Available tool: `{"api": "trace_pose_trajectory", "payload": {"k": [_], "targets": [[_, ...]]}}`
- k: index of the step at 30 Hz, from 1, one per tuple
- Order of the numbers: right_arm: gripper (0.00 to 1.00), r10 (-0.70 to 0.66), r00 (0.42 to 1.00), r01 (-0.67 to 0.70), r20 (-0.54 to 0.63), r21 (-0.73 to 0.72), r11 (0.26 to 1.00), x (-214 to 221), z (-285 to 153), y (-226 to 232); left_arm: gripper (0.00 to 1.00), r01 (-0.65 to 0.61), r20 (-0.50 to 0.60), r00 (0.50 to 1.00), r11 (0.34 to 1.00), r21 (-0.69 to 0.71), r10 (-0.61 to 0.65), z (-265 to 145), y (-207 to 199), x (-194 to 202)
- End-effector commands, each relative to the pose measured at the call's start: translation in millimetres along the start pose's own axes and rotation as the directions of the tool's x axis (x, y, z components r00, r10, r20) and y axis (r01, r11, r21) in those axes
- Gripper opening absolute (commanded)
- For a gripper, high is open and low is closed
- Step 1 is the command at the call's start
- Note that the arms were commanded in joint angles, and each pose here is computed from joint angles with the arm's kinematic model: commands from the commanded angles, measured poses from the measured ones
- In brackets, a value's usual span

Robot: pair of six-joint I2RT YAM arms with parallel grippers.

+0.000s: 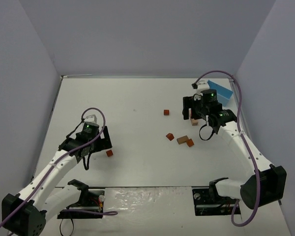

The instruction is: Build the wood block tower

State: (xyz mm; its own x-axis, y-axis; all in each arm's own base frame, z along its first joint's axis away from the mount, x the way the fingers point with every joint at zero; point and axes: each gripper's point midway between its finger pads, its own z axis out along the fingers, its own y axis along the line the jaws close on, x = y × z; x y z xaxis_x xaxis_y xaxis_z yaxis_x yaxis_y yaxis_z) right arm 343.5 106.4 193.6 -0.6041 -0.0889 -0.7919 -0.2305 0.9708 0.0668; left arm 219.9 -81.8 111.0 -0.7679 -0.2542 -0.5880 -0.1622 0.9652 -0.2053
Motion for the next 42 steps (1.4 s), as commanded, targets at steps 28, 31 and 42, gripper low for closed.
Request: {"api": "trace_pose_trajectory", "payload": {"k": [28, 31, 42], "targets": [[0.73, 0.048, 0.998, -0.043, 0.038, -0.124, 0.991, 31, -29, 19, 0.53, 0.201, -0.124, 0.969, 0.973, -0.109, -0.214, 61, -24, 36], [0.73, 0.051, 0.998, -0.046, 0.033, -0.128, 0.991, 33, -29, 20, 0.51, 0.201, -0.135, 0.967, 0.972, -0.12, -0.216, 63, -23, 40], [0.73, 0.039, 0.999, -0.034, 0.028, -0.18, 0.983, 35, -31, 29, 0.11, 0.207, -0.141, 0.965, 0.972, -0.11, -0.222, 63, -25, 40]]}}
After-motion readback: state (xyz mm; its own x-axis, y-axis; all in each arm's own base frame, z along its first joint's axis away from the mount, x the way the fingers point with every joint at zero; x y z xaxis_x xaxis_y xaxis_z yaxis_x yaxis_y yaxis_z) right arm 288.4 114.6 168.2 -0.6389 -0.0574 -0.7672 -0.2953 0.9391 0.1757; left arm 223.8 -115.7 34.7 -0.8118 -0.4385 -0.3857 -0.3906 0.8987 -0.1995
